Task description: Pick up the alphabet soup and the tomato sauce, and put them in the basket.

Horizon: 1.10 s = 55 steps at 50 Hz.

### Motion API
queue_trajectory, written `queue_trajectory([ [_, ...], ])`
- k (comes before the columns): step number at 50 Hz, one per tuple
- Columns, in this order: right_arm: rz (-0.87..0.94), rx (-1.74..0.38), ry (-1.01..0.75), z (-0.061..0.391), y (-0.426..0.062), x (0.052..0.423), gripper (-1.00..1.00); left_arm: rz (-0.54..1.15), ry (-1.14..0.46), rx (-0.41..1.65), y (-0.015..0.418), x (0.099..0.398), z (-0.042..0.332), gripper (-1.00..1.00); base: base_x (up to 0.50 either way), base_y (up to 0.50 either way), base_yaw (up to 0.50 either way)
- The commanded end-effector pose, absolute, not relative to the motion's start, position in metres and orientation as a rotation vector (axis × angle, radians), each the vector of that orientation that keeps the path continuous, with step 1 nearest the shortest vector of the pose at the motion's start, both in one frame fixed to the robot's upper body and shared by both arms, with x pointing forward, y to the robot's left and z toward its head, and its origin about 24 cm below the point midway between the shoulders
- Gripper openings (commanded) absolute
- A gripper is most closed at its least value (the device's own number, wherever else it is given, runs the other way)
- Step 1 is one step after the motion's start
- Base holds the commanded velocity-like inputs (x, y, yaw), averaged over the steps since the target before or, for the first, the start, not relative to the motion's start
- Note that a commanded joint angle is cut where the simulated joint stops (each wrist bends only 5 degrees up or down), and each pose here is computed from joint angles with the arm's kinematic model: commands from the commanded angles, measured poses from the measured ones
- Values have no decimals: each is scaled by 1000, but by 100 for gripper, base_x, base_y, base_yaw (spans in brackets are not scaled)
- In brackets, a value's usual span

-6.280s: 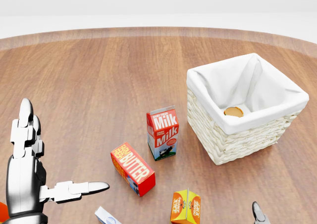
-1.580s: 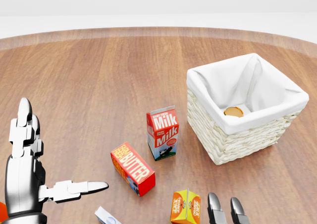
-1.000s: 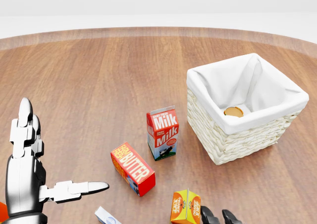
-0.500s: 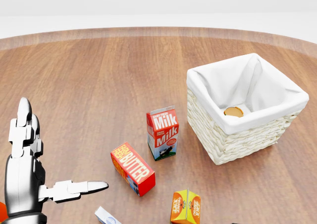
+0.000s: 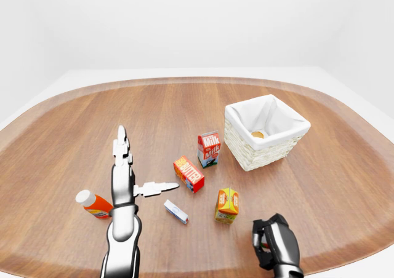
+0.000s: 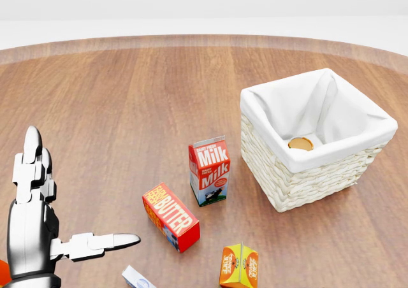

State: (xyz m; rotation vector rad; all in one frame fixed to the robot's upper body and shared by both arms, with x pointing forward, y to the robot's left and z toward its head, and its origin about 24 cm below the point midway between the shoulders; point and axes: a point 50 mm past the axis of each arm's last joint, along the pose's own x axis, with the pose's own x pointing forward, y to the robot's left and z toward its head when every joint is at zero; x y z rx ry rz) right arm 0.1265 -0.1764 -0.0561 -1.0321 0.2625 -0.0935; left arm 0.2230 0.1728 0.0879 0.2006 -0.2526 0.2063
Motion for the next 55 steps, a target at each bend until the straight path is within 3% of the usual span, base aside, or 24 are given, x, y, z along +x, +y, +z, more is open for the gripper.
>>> queue_trajectory([
  [1, -140, -911, 316, -50, -184, 125, -100, 210, -256, 200, 173, 223, 89, 100, 0, 0, 0],
  [30, -120, -581, 434, -42, -198, 124, -100, 215, -260, 196, 174, 224, 90, 100, 0, 0, 0],
  [55, -84, -367, 380, -25, -202, 131, -100, 211, -256, 201, 173, 223, 89, 100, 0, 0, 0],
])
